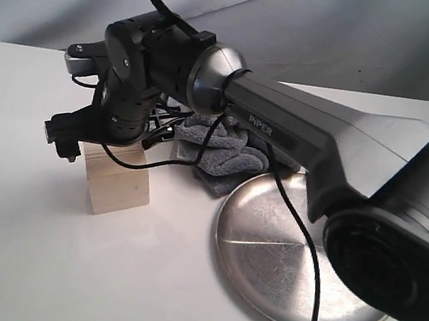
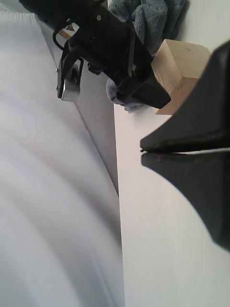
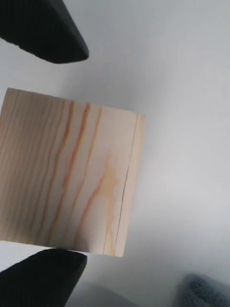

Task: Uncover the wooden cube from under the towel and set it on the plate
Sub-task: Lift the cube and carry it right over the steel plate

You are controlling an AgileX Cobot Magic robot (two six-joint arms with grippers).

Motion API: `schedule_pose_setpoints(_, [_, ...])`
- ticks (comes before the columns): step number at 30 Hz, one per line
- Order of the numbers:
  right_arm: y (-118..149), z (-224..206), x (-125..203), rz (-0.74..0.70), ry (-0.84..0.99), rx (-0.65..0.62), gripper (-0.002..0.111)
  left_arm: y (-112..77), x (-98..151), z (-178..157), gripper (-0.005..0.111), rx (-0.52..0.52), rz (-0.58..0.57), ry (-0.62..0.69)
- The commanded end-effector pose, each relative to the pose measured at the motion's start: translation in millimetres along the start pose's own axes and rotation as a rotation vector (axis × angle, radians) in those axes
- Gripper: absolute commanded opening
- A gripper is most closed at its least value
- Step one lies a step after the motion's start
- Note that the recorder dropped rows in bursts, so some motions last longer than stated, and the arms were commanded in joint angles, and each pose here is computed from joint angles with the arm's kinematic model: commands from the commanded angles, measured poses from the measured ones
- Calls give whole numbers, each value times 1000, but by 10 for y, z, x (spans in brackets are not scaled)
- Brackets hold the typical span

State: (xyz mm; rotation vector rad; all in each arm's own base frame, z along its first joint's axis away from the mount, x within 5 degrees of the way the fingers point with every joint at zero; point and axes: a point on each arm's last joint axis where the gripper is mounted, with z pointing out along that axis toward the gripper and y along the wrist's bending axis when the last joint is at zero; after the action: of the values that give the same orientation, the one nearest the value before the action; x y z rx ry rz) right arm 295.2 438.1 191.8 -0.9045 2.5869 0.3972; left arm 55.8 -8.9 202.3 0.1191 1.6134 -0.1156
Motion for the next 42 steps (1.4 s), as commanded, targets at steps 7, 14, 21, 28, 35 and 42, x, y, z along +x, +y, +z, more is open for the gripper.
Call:
schedule_pose_setpoints(7, [-21, 213, 77, 17, 36, 12, 96, -3, 10, -1, 0, 5, -4, -3])
schedule_pose_setpoints(14, [-45, 370, 137, 54, 63, 26, 93, -3, 10, -1, 0, 5, -4, -3])
schedule_pose_setpoints(21, [-64, 369, 135, 149, 58, 51, 48, -3, 10, -1, 0, 5, -4, -3])
schedule_pose_setpoints(28, [-71, 315, 147, 125, 84, 63, 0, -3, 10, -1, 0, 5, -4, -3])
schedule_pose_setpoints(35, [-43, -82, 25, 112, 33, 57, 0, -3, 10, -1, 0, 5, -4, -3])
schedule_pose_setpoints(42, [-29, -440, 15, 69, 64, 68, 0, -3, 10, -1, 0, 5, -4, -3])
